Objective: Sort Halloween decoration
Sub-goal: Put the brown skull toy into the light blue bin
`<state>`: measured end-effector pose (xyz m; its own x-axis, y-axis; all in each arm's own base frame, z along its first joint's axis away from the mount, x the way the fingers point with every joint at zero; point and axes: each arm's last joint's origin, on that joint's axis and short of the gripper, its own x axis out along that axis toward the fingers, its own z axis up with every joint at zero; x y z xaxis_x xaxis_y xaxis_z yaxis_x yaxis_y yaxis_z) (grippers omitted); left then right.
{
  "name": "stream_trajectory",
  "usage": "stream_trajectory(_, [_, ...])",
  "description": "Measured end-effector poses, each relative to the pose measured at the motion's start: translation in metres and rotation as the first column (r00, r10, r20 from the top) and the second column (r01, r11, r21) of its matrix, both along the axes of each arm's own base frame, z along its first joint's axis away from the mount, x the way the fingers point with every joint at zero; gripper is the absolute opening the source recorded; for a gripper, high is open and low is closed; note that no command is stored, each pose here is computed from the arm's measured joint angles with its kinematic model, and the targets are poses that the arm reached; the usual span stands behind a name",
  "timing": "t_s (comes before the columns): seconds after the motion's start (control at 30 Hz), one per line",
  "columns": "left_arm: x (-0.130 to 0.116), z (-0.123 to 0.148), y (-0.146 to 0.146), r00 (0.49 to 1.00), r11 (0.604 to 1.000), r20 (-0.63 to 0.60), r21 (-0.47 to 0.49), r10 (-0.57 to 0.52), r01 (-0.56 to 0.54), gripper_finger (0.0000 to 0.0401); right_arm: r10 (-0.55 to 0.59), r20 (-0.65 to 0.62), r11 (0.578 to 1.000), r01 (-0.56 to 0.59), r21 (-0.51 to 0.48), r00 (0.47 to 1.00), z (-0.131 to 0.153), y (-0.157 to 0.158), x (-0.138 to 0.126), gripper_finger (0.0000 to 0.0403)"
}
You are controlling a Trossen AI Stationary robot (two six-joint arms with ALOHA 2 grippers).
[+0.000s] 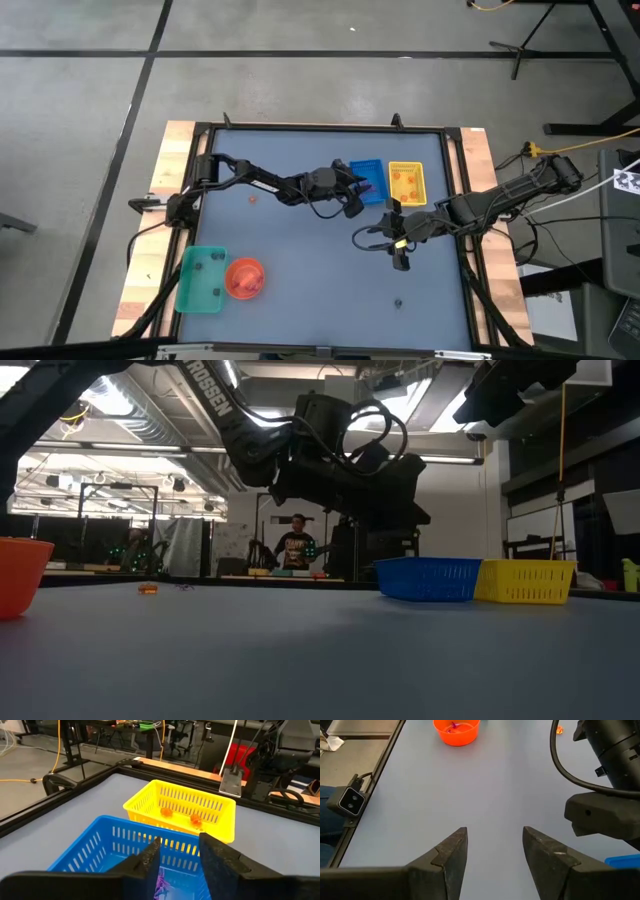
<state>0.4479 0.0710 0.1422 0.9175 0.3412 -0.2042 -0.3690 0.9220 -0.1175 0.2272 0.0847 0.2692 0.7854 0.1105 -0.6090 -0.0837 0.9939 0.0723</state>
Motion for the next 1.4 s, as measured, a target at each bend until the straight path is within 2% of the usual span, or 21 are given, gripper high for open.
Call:
stream_trajectory(0.3, [0.0,0.0,0.0,1.0,1.0,0.0,0.0,0.0,0.0,0.0124,-0.01,-0.004,1.0,0.01,0.02,1.0,0.0,0.0,0.0,0.0189])
stream_trajectory(0.47, [0.0,0.0,0.0,1.0,1.0,0.0,-0.001,0.0,0.0,0.0124,0.032,-0.053,0.985,-0.023,0.171,0.998,-0.001,0.004,-0.001,0.0189])
stream_trajectory(0.6, [0.0,0.0,0.0,1.0,1.0,-0.001,-0.001,0.0,0.0,0.0124,0.133,-0.119,0.944,-0.09,0.316,0.984,-0.002,0.012,-0.006,0.0189])
stream_trajectory(0.7, [0.0,-0.001,0.0,1.0,1.0,-0.009,-0.003,0.0,0.0,0.0124,0.17,-0.141,0.931,-0.112,0.347,0.975,-0.002,0.024,-0.012,0.0189])
stream_trajectory(0.97, [-0.001,-0.005,0.0,0.999,1.0,-0.045,-0.018,0.002,-0.003,0.0124,0.189,-0.159,0.924,-0.12,0.364,0.969,-0.003,0.067,-0.04,0.0189])
stream_trajectory(1.27, [-0.001,-0.005,-0.001,0.998,1.0,-0.055,-0.019,0.002,-0.003,0.0124,0.162,-0.086,0.957,-0.135,0.258,0.983,-0.005,0.102,-0.074,0.0189])
stream_trajectory(1.4, [-0.001,-0.005,-0.001,0.999,1.0,-0.054,-0.019,0.002,-0.003,0.0124,0.19,-0.111,0.966,-0.166,0.197,0.975,-0.018,0.118,-0.081,0.0189])
